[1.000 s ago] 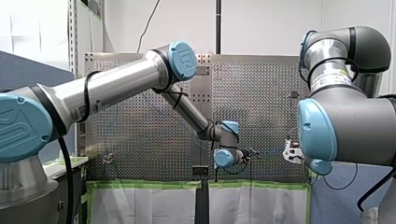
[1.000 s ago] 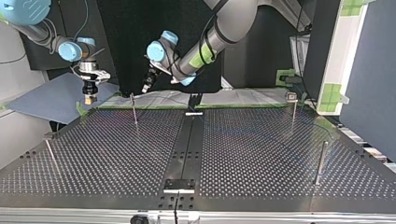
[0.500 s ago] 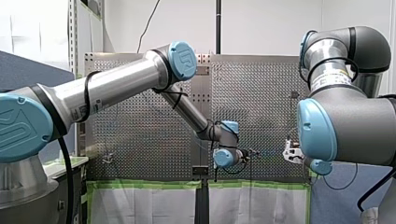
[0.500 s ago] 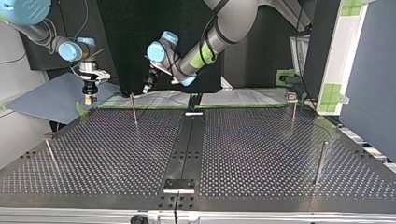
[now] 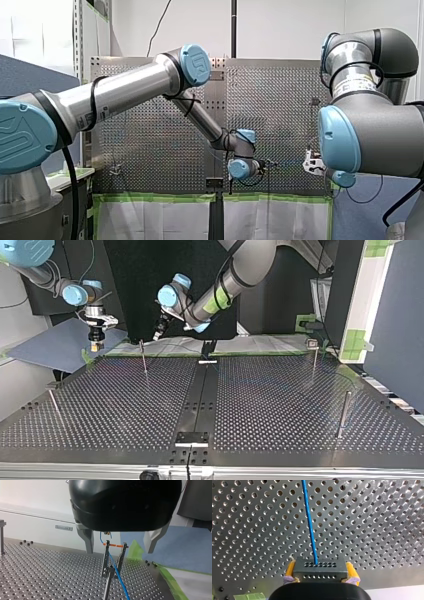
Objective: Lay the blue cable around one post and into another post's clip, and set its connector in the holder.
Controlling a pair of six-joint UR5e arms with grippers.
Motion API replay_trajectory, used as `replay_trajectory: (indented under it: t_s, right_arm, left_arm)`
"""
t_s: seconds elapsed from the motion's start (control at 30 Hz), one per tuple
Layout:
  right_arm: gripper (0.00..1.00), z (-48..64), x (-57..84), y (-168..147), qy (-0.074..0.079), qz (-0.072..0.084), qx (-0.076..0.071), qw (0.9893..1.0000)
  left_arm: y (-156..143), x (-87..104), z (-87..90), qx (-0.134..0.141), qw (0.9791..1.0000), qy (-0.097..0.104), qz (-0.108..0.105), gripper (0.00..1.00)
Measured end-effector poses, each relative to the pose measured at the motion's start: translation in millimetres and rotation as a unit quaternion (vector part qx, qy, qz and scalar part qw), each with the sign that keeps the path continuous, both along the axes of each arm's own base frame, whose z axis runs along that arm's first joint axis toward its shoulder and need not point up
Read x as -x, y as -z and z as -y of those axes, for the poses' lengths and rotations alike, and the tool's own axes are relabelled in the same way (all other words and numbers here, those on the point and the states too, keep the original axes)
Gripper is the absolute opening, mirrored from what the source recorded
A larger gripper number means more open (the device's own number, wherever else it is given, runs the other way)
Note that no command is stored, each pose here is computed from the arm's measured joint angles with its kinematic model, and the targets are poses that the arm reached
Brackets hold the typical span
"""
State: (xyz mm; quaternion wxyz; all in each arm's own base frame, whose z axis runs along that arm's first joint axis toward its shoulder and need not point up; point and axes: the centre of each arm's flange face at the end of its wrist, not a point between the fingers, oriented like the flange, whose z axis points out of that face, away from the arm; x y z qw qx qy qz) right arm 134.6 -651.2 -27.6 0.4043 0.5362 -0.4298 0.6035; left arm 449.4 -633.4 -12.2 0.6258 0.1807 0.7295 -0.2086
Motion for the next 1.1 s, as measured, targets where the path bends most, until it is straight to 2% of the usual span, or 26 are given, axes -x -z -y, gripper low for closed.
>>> replay_trajectory:
  t_s: [0.17,0.27,0.57,0.77,1.0,1.1]
  right_arm:
    - [0.21,0.0,0.2,0,0.000,0.000,0.000,1.0000]
    - [0.21,0.1,1.1,0,0.001,0.000,-0.001,1.0000]
    - [0.21,0.6,3.5,0,0.003,0.000,-0.001,1.0000]
    - [0.21,-0.3,0.9,1,0.001,0.000,-0.003,1.0000]
    - [0.21,-1.2,-1.0,1,-0.001,0.002,-0.006,1.0000]
    - [0.21,-1.5,-1.2,1,-0.001,0.004,-0.008,1.0000]
  left_arm:
    - [-1,2.7,0.9,-0.002,1.0000,-0.001,-0.001,1.00]
    - [-9,5.4,-0.8,-0.001,1.0000,-0.008,0.003,1.00]
    - [-46,10.8,-10.1,0.027,0.9988,-0.027,0.029,1.00]
    - [-69,11.4,-19.2,0.059,0.9965,-0.043,0.039,1.00]
    - [-99,11.7,-34.4,0.095,0.9916,-0.068,0.056,1.00]
    - [-112,14.0,-39.6,0.109,0.9894,-0.072,0.064,1.00]
